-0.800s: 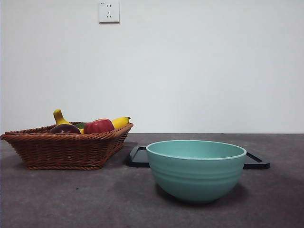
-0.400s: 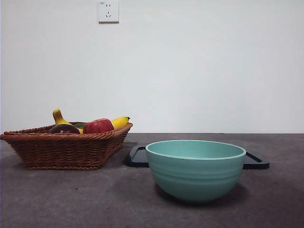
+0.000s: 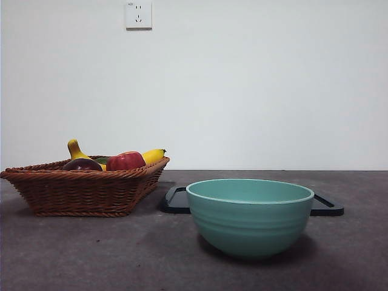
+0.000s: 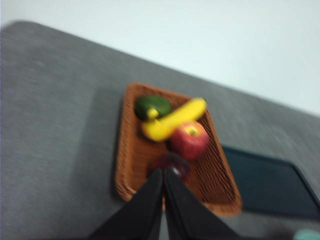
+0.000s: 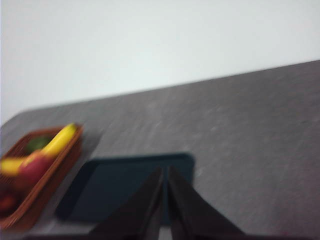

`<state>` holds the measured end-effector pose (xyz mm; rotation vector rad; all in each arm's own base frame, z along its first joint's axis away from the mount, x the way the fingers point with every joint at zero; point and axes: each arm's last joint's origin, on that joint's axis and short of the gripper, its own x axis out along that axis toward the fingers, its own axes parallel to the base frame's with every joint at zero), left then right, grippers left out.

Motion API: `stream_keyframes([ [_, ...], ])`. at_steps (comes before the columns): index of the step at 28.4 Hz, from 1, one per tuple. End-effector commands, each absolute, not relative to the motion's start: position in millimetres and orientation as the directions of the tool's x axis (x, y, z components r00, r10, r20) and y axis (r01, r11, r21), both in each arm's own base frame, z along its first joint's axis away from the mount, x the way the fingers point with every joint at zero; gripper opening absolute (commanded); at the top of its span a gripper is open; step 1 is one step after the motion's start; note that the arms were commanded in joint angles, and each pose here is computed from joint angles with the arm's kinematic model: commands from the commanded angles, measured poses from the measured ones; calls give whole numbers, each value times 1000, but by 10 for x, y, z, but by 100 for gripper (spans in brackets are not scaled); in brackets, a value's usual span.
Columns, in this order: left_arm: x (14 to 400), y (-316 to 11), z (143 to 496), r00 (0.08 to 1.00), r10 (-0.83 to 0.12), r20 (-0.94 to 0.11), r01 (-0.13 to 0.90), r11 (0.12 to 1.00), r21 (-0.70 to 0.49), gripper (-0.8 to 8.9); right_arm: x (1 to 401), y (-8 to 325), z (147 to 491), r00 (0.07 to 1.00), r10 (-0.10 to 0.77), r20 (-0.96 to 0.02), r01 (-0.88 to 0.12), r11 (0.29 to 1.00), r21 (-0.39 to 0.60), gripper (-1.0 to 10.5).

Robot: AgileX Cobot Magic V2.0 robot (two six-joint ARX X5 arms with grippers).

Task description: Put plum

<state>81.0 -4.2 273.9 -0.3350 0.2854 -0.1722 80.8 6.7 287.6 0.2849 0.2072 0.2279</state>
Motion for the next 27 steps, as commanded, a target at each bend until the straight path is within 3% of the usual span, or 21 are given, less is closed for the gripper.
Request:
stream_keyframes([
  [1,842,-55,2905,921,-267,-283,183,939,-291,9,864,87,3066,918,322,-231,-262,931,254,6],
  [8,921,-94,3222,816,-400,-416,307,911,-273,9,1053,127,3430,803,454,-387,-381,889,253,6],
  [17,937,-139,3420,705,-450,-548,385,892,-237,8,1133,220,3564,660,515,-547,-460,853,248,6],
  [22,916,-145,3402,689,-455,-565,386,889,-246,11,1101,284,3549,616,552,-562,-511,823,247,7],
  [24,913,-145,3398,685,-455,-569,381,890,-251,103,1096,292,3547,610,556,-565,-515,820,250,93],
  [27,914,-145,3399,686,-455,-568,379,890,-254,384,1095,292,3543,608,556,-567,-501,823,269,421],
])
